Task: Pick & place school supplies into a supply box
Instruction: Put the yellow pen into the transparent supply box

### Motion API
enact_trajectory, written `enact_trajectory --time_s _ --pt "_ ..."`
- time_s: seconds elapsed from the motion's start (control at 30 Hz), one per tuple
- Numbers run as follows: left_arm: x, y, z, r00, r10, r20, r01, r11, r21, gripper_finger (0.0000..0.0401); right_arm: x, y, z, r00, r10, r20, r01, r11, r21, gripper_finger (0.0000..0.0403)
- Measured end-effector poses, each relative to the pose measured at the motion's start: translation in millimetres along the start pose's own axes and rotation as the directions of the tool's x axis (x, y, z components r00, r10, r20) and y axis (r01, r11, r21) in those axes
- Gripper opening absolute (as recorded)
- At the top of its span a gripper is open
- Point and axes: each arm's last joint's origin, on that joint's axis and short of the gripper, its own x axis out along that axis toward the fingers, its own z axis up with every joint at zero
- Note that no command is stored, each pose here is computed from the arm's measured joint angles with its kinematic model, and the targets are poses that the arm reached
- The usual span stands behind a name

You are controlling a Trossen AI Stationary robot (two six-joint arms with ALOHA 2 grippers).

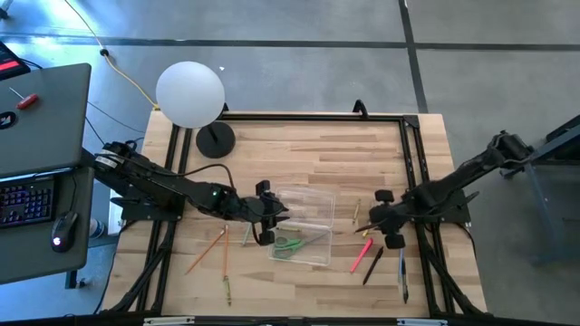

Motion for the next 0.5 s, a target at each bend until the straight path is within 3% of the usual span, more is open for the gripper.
enact_trajectory --time_s 0.2,0.5 --pt "0.0 0.0 0.0 1.000 0.001 0.000 -0.001 1.000 0.000 0.0136 24.2 2.6 6.8 0.996 -0.076 -0.045 0.075 0.996 -0.039 0.0119" --pt "0.0 0.0 -0.1 1.000 0.001 -0.001 -0.001 1.000 0.000 0.0136 38.1 5.1 8.5 0.994 -0.071 -0.085 0.060 0.991 -0.123 0.0119"
